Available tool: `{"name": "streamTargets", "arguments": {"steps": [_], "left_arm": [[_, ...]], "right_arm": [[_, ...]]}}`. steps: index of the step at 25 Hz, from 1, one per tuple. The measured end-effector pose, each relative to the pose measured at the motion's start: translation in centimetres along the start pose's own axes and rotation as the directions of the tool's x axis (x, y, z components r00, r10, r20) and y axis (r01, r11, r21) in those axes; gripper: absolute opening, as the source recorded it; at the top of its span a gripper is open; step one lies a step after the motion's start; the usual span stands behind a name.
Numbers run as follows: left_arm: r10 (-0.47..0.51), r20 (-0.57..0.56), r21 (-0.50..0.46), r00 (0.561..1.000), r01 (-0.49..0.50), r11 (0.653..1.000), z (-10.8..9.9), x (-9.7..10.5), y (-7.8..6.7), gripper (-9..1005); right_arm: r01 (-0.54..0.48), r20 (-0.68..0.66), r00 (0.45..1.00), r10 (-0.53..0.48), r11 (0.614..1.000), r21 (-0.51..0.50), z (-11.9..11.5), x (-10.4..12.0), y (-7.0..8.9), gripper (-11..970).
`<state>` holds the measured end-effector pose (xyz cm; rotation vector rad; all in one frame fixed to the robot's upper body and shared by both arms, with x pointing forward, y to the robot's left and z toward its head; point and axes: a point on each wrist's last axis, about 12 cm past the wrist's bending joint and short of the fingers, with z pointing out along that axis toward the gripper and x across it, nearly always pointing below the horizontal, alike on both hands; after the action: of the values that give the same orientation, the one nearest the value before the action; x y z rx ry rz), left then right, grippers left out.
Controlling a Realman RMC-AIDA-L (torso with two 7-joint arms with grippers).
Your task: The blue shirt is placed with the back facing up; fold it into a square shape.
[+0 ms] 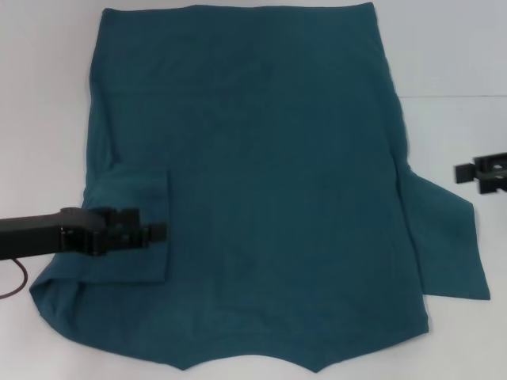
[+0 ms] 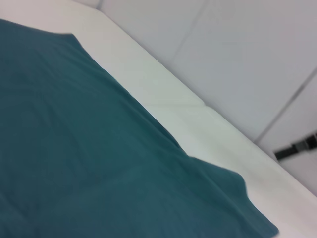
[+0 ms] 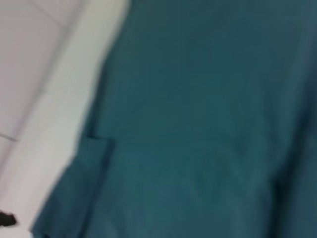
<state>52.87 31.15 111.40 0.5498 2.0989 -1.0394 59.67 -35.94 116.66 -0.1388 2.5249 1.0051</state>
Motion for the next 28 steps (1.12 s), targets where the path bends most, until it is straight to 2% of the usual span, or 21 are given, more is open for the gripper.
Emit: {"name": "streamTargets", "arguments": {"steps": [6, 11, 16, 28], "left_arm": [[-0.019, 0.04, -0.03, 0.999, 0.021, 0.999, 0.5, 0.1, 0.2, 846], [-0.024, 0.046, -0.034, 0.999, 0.025, 0.999, 0.7, 0.1, 0.2, 846], [-0.026, 0.052, -0.042, 0.998, 0.029, 0.999, 1.0, 0.2, 0.2, 846], [-0.04, 0.059, -0.048, 0.997, 0.042, 0.998, 1.1, 0.4, 0.4, 847]], "right_arm": [[-0.137, 0.035, 0.99, 0.136, 0.989, 0.047, -1.8, 1.4, -2.0, 774], [-0.166, 0.072, 0.984, 0.161, 0.983, 0.08, -2.1, 2.1, -3.1, 774], [-0.135, 0.098, 0.987, 0.125, 0.985, 0.107, -1.0, 2.5, -4.0, 774], [-0.176, 0.125, 0.979, 0.159, 0.974, 0.142, 1.9, 2.9, -4.9, 774]]}}
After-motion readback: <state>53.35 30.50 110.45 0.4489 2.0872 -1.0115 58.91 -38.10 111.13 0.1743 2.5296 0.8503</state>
